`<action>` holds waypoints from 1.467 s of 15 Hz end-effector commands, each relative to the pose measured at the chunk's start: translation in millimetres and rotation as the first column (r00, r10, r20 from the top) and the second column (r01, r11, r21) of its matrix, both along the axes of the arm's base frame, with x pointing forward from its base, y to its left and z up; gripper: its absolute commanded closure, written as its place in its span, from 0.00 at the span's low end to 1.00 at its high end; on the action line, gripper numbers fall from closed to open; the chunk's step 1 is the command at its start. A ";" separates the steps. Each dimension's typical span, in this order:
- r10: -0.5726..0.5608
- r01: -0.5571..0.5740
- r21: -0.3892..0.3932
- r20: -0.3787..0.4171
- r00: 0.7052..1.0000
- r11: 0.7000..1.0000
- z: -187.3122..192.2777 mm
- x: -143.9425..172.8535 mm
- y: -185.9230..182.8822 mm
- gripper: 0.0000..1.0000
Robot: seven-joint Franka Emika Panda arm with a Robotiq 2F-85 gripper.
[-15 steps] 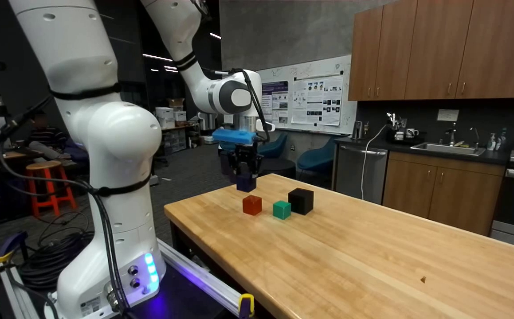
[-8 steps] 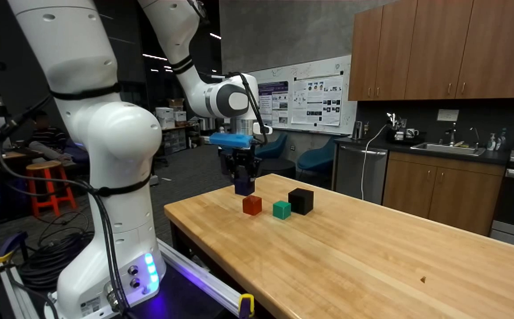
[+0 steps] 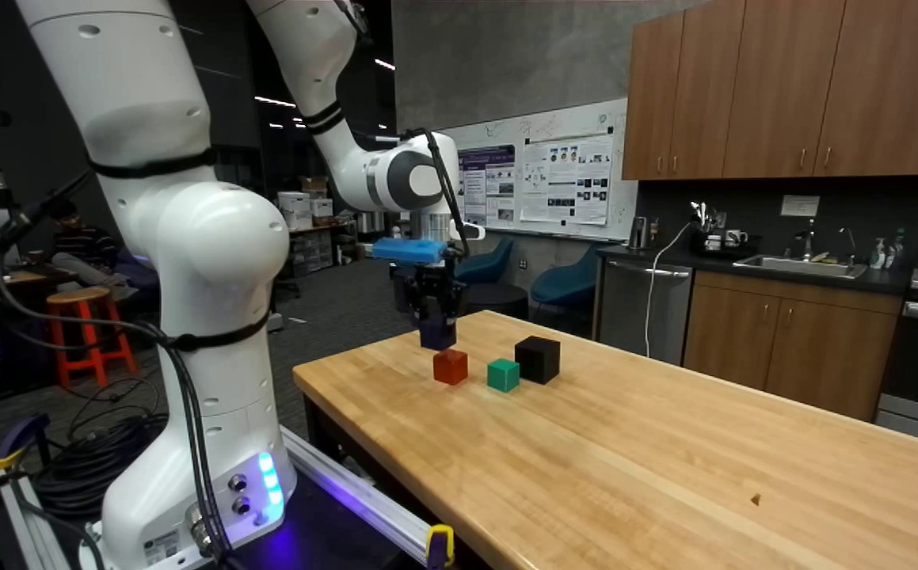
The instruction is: Remove the green block from on top of the orange block and then put the purple block on the orange block
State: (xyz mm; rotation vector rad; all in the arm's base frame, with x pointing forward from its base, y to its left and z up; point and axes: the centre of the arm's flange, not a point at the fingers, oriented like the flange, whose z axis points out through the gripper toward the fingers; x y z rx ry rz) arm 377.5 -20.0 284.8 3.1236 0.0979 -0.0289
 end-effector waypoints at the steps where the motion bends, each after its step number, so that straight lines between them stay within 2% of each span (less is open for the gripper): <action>1: -0.019 0.019 0.006 0.003 1.000 1.000 -3.9 6.8 6.7 0.70; 11: -0.035 0.034 0.021 0.039 0.999 0.999 -8.7 20.0 7.4 0.70; 22: -0.042 0.041 0.024 0.038 0.998 0.999 -12.4 27.6 0.3 0.70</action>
